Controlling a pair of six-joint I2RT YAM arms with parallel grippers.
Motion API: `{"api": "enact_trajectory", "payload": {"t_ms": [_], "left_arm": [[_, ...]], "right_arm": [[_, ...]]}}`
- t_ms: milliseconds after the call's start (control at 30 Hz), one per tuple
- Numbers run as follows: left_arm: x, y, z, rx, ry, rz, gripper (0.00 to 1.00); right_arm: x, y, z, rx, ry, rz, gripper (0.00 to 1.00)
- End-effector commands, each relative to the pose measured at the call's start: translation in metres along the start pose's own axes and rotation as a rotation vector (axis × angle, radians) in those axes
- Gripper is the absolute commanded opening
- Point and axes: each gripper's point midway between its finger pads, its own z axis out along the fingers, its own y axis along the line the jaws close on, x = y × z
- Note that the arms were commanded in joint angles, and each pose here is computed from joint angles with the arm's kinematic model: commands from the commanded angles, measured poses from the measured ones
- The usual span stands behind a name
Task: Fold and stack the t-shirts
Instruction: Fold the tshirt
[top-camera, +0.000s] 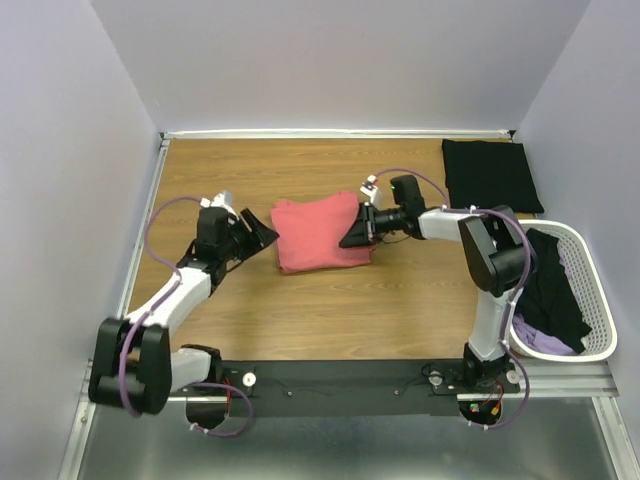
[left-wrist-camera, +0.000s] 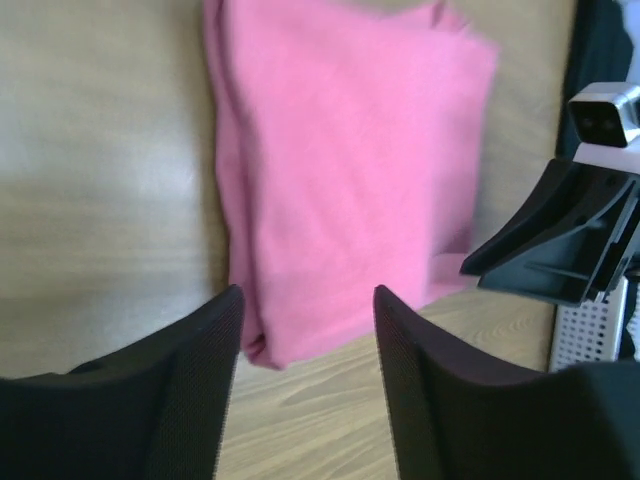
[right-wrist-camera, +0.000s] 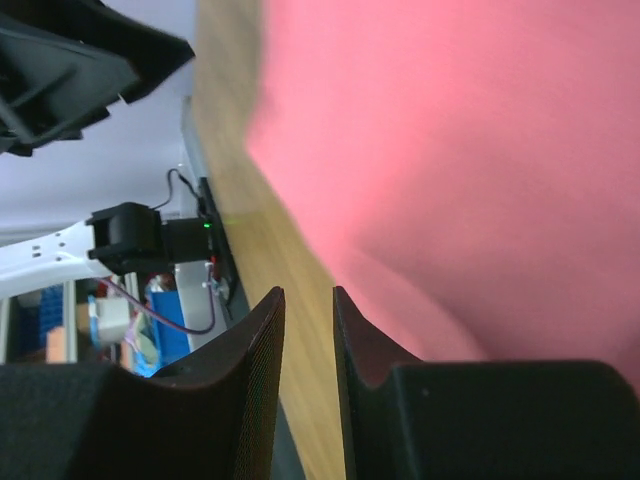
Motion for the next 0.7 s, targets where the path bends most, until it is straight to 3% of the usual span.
{"api": "enact_trajectory", "payload": {"t_ms": [0,133,233,500,667], "left_arm": [[-0.055,-0.011,-0.036,-0.089,-0.203,0.139,0.72],[-0.087,-0.011,-0.070,-0.176,-0.355,0.224,0.87],[-0.105,-0.007,-0.093,-0.238,-0.467,0.280,0.93],[-0.120,-0.003,-0.113,-0.280,-0.583,0.310,0.94],[-0.121,-0.006,-0.112,-0.263,-0.582,0.311,0.94]], "right_arm": [[-0.016,0.063,0.029,-0.037,-0.005,-0.122,0.33],[-0.004,0.093,0.076,-0.068,0.048,-0.160,0.33],[0.000,0.074,0.103,-0.036,0.039,-0.117,0.33],[0.031,-0.013,0.139,0.052,0.046,0.103,0.31],[0.027,-0.009,0.136,0.074,0.028,0.130,0.31]]}}
